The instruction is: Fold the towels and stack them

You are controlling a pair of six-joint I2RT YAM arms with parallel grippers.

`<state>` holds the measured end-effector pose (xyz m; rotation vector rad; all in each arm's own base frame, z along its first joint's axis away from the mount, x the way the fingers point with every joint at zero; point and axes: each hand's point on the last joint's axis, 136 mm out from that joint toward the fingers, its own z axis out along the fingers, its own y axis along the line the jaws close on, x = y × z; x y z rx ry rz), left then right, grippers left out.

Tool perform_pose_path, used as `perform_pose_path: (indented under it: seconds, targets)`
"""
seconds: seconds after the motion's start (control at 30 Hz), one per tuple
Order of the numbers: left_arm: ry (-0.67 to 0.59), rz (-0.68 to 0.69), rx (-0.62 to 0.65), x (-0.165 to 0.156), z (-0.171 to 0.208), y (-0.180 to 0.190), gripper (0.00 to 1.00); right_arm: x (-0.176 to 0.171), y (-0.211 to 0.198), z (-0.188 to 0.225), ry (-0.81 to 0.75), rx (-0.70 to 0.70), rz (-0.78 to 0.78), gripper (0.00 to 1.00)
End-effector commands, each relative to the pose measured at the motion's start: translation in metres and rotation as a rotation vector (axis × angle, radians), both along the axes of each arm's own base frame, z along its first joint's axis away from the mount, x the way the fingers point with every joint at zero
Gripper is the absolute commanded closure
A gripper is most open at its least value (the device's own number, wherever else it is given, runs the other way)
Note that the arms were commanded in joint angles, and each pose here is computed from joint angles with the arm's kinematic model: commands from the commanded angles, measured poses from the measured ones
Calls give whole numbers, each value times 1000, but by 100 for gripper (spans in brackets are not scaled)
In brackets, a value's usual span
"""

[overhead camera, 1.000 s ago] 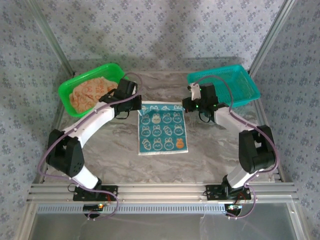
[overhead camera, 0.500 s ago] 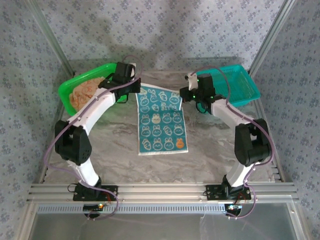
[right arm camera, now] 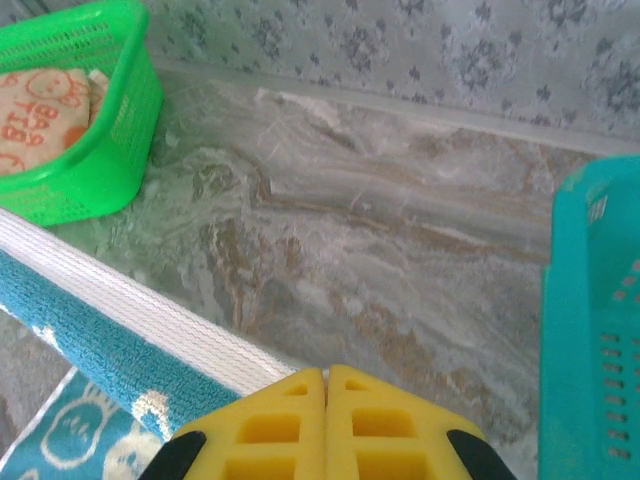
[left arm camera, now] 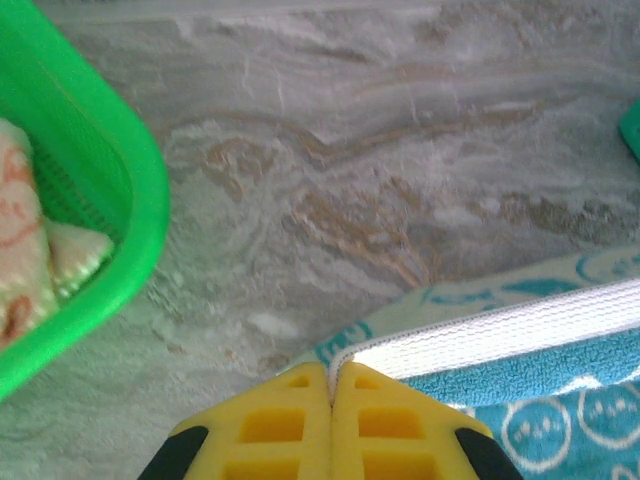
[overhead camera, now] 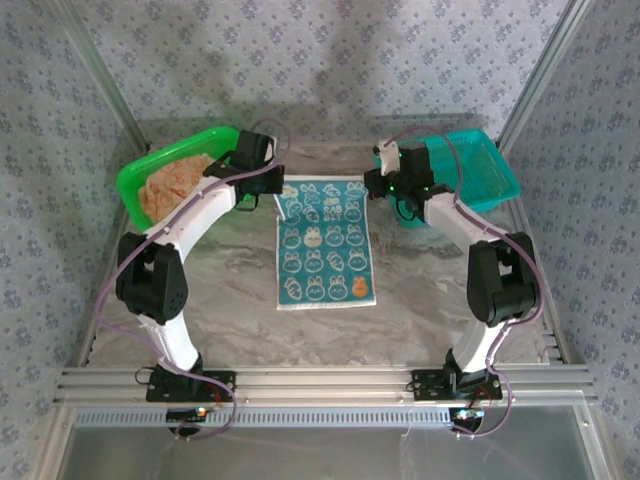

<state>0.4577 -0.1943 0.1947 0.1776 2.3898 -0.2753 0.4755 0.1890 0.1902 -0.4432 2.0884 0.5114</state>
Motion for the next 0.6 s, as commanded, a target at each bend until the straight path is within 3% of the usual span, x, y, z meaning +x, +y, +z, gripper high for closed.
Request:
perform_pose_path:
  seconds: [0.0, 0.57]
  targets:
    - [-15, 14, -4, -17, 14, 13, 100, -20, -17, 0, -12, -44, -35, 100]
    - [95, 8, -15, -112, -26, -2, 100, -114, -17, -35, 75, -82, -33, 100]
